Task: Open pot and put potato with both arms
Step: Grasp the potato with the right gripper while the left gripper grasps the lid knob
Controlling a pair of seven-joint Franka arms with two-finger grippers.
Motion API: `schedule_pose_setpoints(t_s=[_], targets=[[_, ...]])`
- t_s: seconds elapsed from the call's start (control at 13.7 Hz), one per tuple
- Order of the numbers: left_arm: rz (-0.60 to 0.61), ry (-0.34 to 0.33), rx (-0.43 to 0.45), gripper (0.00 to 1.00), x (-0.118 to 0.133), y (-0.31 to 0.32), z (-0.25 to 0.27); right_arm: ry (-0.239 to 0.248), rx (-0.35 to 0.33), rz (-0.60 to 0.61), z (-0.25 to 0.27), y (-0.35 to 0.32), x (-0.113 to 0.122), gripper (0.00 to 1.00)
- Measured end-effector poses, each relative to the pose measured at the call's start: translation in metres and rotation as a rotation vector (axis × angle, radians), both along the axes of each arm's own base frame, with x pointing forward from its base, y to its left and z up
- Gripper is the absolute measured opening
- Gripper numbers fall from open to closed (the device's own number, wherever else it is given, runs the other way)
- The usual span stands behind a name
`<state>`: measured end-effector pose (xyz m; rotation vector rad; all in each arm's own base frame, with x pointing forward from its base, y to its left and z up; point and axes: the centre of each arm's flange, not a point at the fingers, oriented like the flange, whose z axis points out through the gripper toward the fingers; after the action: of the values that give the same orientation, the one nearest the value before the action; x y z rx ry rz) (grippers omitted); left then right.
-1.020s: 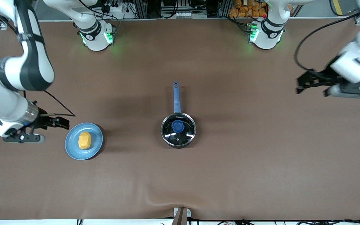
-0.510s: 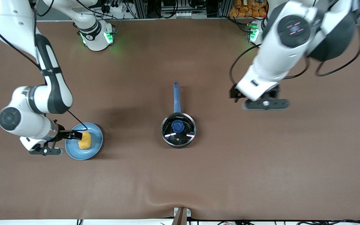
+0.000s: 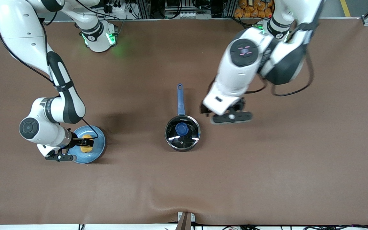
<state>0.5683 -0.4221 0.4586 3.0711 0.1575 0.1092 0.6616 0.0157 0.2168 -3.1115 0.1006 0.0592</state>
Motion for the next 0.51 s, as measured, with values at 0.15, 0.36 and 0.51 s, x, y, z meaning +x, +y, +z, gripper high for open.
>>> schedule_pose_setpoints(t_s=[0.15,0.36,0.51], targets=[[0.010,-0.014,-0.028,1.00,-0.007,-0.033,-0.031,-0.003,0.004,-0.005,-0.006,0.001,0.000,1.00],[0.025,-0.055,-0.036,1.00,-0.009,-0.059,-0.063,0.002,0.003,-0.006,-0.013,0.000,-0.001,1.00],[0.033,-0.072,-0.018,1.00,-0.012,-0.075,-0.087,0.001,0.003,-0.006,-0.015,0.000,-0.001,1.00]])
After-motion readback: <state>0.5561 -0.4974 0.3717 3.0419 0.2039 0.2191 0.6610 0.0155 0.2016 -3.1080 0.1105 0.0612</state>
